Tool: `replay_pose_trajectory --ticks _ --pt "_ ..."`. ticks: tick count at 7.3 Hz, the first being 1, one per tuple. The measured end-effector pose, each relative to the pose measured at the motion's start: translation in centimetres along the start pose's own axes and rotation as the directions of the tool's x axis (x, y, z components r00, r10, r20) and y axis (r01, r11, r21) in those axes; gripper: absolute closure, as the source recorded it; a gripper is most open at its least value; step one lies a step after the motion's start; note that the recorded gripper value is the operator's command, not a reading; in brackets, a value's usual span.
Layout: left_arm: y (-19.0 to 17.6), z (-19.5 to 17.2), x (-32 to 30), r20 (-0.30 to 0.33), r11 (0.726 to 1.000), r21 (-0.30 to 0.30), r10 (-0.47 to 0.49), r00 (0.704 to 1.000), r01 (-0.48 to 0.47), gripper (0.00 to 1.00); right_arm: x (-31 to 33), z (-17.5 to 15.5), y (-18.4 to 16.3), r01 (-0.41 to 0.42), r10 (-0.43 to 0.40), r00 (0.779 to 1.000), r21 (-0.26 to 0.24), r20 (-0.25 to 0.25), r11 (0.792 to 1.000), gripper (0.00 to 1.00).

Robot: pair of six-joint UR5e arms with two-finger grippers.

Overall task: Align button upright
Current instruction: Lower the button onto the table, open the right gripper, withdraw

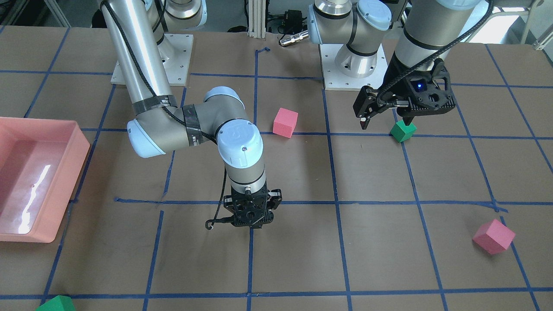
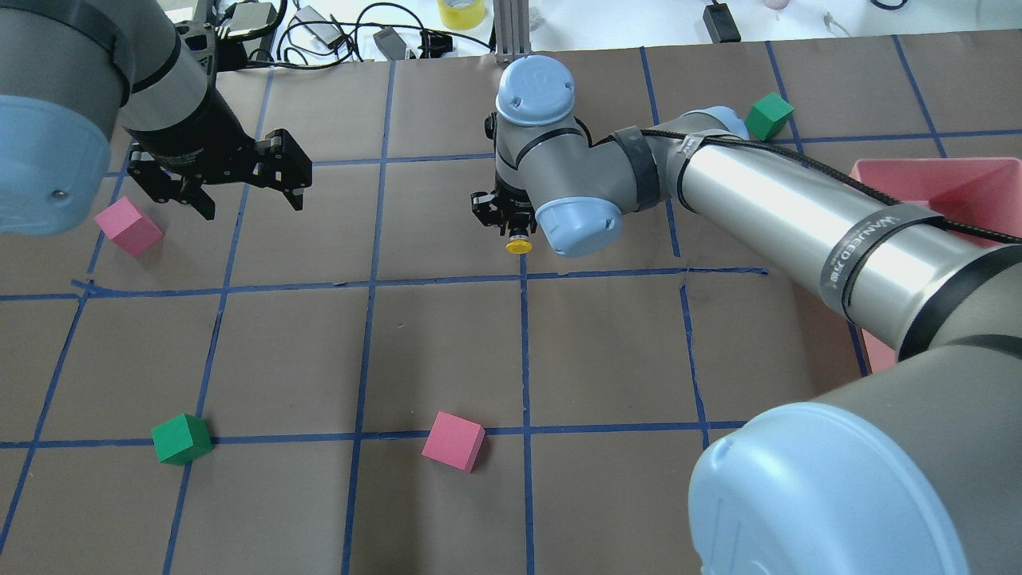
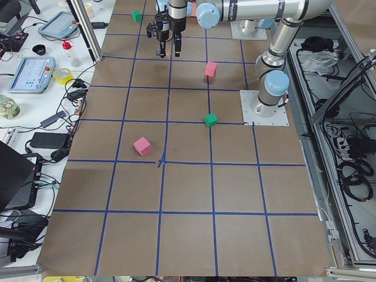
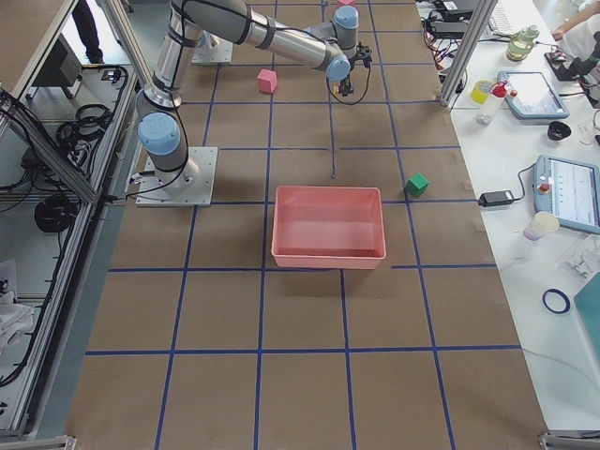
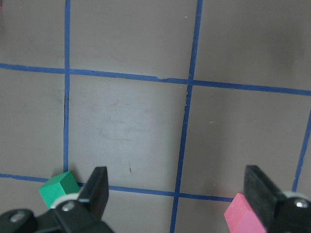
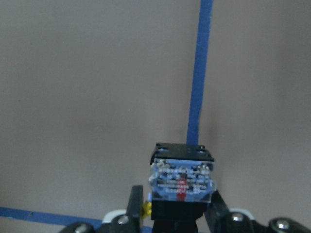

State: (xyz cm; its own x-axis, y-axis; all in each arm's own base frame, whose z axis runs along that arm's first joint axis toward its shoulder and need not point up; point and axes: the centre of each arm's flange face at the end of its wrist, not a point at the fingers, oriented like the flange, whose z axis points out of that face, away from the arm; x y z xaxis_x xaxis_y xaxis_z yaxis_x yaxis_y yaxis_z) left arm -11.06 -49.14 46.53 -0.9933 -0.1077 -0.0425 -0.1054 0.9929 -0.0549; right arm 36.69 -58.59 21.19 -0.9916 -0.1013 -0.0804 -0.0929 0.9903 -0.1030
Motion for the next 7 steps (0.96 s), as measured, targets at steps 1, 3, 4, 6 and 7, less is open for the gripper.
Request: replay_pose_trajectory --ticks 1,3,4,6,7 --pt "0.0 0.0 0.0 0.000 1.000 0.000 0.000 1.000 0.000 0.00 -0.1 0.9 0.4 0.002 -0.002 1.000 -0.013 -0.003 1.000 0.83" --pt "0.0 0.0 -0.1 0.000 1.000 0.000 -0.001 1.000 0.001 0.00 0.2 2.4 1.4 0.005 -0.006 1.000 -0.045 -0.011 0.999 0.57" --pt "0.0 0.0 -0.1 0.000 1.000 0.000 0.000 1.000 0.000 0.00 0.2 2.7 1.9 0.009 -0.010 1.000 -0.053 -0.012 0.999 0.43" --pt "0.0 0.0 -0.1 0.000 1.000 0.002 0.001 1.000 -0.001 0.00 0.2 3.0 2.3 0.033 -0.034 0.999 -0.057 -0.008 0.998 0.00" --pt "-0.1 -0.1 -0.1 0.001 1.000 0.003 0.001 1.000 -0.001 0.00 0.1 2.8 2.3 0.052 -0.052 0.999 -0.055 0.006 0.997 0.00"
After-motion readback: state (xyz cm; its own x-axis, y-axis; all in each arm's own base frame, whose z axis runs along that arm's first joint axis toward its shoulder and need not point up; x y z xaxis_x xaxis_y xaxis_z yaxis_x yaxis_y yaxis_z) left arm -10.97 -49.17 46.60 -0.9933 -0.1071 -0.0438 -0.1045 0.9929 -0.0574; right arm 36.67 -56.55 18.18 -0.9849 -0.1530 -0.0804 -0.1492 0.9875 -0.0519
